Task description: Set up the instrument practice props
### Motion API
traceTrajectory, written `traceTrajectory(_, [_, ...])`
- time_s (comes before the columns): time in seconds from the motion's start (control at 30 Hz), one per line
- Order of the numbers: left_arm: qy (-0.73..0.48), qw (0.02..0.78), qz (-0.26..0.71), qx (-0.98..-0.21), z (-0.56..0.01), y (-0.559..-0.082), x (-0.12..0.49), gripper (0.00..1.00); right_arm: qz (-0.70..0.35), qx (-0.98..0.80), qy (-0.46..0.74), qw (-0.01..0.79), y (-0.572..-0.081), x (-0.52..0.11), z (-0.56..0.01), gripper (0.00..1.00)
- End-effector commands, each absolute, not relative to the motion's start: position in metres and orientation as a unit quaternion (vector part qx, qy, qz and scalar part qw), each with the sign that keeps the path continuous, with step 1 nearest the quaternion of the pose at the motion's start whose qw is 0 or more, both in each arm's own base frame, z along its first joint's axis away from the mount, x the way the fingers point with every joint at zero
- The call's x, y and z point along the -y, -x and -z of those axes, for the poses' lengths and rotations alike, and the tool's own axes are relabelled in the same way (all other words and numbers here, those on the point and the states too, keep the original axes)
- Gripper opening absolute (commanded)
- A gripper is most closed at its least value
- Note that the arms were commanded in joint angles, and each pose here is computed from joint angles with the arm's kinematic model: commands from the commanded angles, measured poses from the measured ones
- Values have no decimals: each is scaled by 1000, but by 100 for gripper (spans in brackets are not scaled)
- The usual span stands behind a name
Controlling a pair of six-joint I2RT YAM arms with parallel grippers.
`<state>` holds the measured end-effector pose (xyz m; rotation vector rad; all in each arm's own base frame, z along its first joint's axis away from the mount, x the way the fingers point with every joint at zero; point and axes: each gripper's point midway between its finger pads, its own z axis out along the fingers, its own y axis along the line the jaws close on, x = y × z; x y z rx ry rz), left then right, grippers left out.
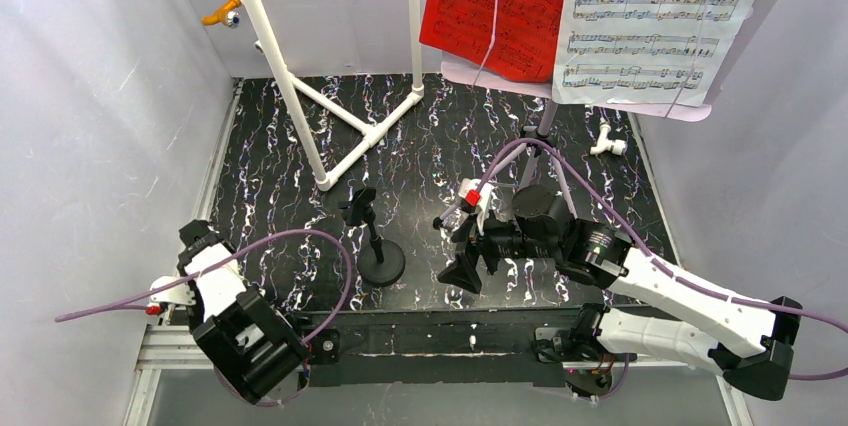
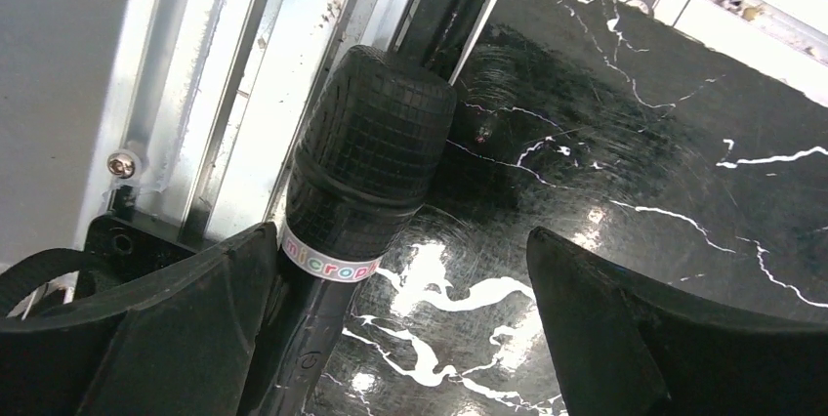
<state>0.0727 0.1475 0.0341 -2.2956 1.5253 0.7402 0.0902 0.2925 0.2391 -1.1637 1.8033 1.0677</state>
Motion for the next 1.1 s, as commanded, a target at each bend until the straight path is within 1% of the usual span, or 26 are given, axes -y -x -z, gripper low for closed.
traceTrajectory(0.0, [819, 125, -237, -507, -24, -75, -148, 98, -419, -683, 457, 386, -94, -298, -263, 100])
traceTrajectory(0.07, [828, 108, -225, -501, -17, -75, -145, 96, -417, -683, 458, 387, -95, -300, -263, 100])
traceTrajectory(0.17, [826, 94, -213, -514, -11, -78, -142, 90, -423, -683, 453, 386, -95, -303, -265, 100])
traceTrajectory(0.23, [824, 96, -215, -515, -12, -78, -144, 84, -427, -684, 451, 384, -94, -304, -267, 100])
traceTrajectory(0.3, [823, 103, -213, -517, -14, -80, -146, 80, -427, -684, 449, 386, -95, -303, -266, 100])
traceTrajectory(0.5, [816, 124, -184, -534, -17, -95, -149, 60, -415, -691, 446, 390, -99, -300, -266, 100])
traceTrajectory(0.53, [812, 130, -177, -541, -18, -98, -149, 57, -414, -691, 445, 391, -99, -300, -266, 100])
traceTrajectory(0.6, [804, 152, -155, -553, -20, -108, -149, 46, -417, -692, 441, 391, -98, -299, -266, 100])
traceTrajectory(0.73, [783, 220, -100, -573, -29, -135, -150, 29, -430, -691, 429, 391, -94, -296, -267, 100])
traceTrajectory(0.8, [770, 249, -76, -583, -37, -148, -151, 24, -429, -690, 425, 399, -96, -294, -267, 100])
traceTrajectory(0.93, [727, 281, -58, -624, -56, -168, -150, 15, -425, -691, 428, 398, -98, -297, -268, 100])
traceTrajectory(1.07, [667, 329, -59, -665, -81, -185, -143, 9, -423, -692, 429, 397, -101, -303, -265, 100])
